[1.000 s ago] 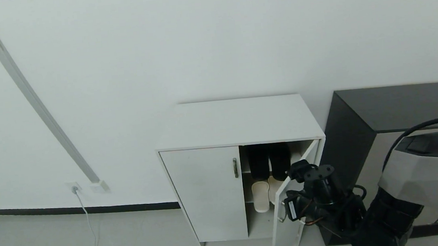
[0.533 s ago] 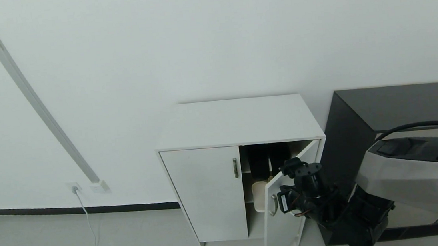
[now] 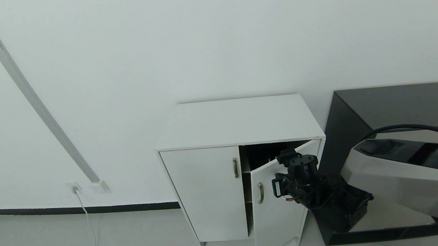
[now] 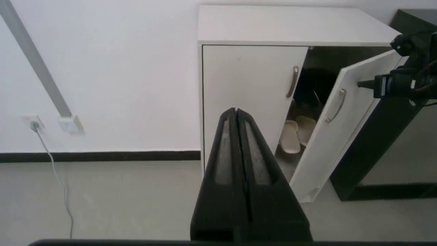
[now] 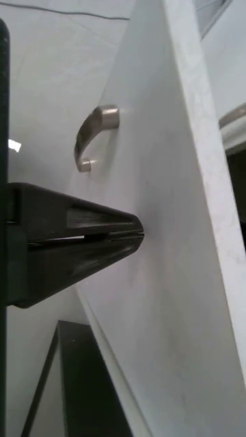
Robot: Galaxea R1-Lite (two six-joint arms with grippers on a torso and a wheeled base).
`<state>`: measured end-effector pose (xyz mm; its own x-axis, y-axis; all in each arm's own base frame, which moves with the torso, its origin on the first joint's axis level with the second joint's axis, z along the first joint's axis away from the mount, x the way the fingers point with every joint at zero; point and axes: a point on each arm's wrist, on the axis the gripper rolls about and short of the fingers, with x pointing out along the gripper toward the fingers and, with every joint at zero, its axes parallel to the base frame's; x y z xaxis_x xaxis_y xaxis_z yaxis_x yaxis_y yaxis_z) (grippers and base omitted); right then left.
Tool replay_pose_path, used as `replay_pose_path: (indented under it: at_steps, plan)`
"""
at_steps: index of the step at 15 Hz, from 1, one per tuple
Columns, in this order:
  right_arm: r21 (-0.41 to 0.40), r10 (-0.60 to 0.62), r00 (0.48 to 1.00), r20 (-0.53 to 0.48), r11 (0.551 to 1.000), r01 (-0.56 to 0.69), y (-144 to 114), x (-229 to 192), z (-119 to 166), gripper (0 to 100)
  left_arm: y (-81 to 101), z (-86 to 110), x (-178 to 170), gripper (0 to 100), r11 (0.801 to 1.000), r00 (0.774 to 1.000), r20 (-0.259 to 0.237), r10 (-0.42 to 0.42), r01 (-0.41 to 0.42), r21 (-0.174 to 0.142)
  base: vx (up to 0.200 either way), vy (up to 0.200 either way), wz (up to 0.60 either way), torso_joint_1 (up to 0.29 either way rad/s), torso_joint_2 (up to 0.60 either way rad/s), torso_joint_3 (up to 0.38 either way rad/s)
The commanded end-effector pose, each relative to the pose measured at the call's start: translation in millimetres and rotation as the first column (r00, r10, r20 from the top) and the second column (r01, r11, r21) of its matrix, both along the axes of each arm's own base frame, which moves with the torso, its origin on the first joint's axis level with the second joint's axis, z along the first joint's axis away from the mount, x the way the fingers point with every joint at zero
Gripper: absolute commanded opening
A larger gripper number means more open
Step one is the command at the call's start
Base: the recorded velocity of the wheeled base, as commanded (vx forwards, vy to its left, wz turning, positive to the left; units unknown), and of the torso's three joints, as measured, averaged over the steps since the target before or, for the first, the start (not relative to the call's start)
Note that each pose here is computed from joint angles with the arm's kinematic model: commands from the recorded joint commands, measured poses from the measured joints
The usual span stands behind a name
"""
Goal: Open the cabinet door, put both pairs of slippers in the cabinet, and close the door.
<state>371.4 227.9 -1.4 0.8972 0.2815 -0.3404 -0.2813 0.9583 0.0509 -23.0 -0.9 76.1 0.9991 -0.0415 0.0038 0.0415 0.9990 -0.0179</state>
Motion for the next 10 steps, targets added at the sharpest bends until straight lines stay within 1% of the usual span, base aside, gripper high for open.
replay_pose_path:
  at_steps: [1,6,10]
  plan:
    - [0.008,-0.008,1.000,0.016,1.000,0.008,4,12,-7,0,0.0,0.0,0,0,1.000,1.000,-0.001,0.000,0.000,0.000,0.000,0.000,0.00,0.000,0.00,0.000]
    - [0.023,-0.027,0.999,0.040,0.999,0.026,10,37,-1,0,0.0,0.0,0,0,1.000,1.000,-0.001,0.000,0.000,0.000,0.000,0.000,0.00,0.000,0.00,0.000]
    - [0.024,-0.034,0.999,0.042,0.999,0.033,13,50,0,0,0.0,0.0,0,0,1.000,1.000,-0.001,0.000,0.000,0.000,0.000,0.000,0.00,0.000,0.00,0.000]
